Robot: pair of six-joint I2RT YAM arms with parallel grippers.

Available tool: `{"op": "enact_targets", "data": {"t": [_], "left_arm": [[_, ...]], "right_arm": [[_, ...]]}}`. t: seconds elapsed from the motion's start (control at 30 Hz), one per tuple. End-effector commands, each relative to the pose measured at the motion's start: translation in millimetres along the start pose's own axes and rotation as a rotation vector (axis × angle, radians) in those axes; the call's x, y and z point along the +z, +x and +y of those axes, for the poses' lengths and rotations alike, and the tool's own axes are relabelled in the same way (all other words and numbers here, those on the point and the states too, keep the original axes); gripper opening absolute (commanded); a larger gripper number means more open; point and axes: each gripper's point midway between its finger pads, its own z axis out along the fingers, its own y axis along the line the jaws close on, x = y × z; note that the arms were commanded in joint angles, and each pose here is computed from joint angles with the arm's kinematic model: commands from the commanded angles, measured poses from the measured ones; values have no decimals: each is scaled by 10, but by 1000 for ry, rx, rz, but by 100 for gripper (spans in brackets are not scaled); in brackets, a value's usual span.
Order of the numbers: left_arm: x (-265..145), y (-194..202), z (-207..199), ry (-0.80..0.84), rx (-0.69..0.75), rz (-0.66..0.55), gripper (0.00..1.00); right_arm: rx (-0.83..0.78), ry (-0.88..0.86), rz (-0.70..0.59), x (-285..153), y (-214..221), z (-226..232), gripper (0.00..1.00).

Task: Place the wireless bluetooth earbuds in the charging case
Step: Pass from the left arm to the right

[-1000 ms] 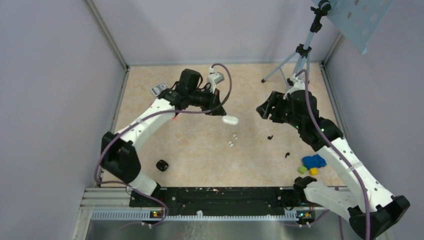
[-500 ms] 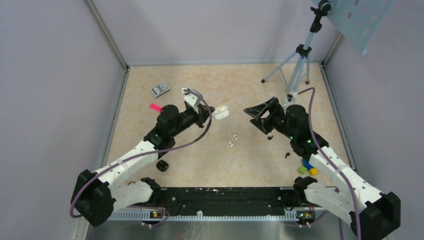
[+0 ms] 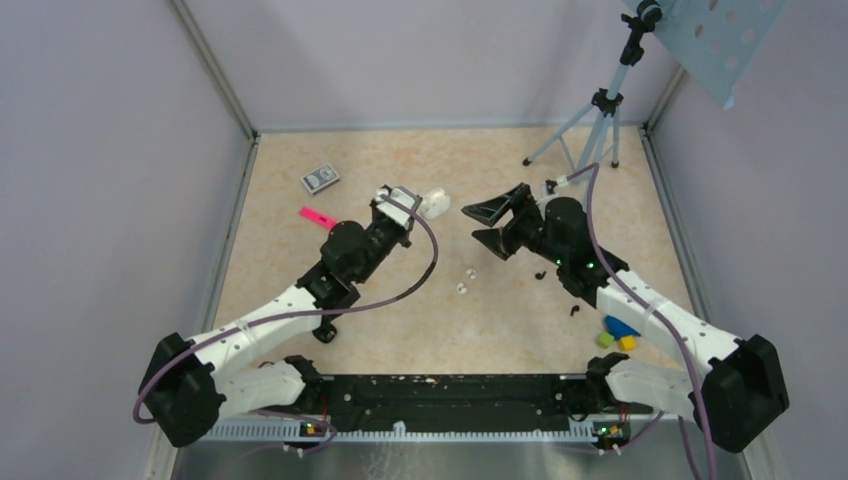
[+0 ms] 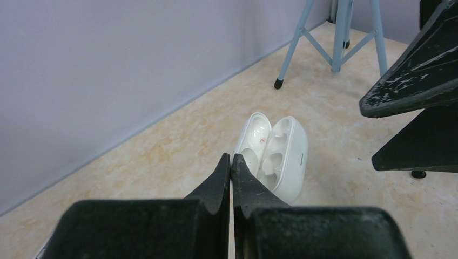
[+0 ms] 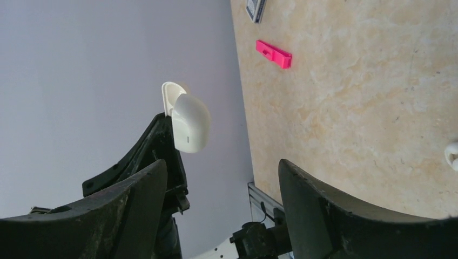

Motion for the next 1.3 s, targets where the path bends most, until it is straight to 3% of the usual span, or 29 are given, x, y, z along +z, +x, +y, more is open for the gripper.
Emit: {"op": "enact_targets", "data": {"t": [0.0, 0.53, 0.7, 1.03, 1.1, 1.27], "left_arm": [[-5, -398, 129, -84, 59, -113, 0], [-49, -428, 15, -77, 96, -111, 0], [-47, -407, -13, -74, 97, -110, 0], [-52, -420, -93, -41, 114, -111, 0], [-56, -411, -87, -47, 114, -107, 0], [-52, -398, -56, -63, 125, -95, 0]], "right_arm": [[-2, -96, -9, 69, -25, 461, 74], [48, -98, 63, 391, 89, 543, 75], [60, -109, 80, 438, 139, 558, 71], [78, -160, 115, 518, 234, 620, 48], [74, -169, 116, 529, 237, 631, 35], [66, -178, 115, 548, 245, 652, 24]]}}
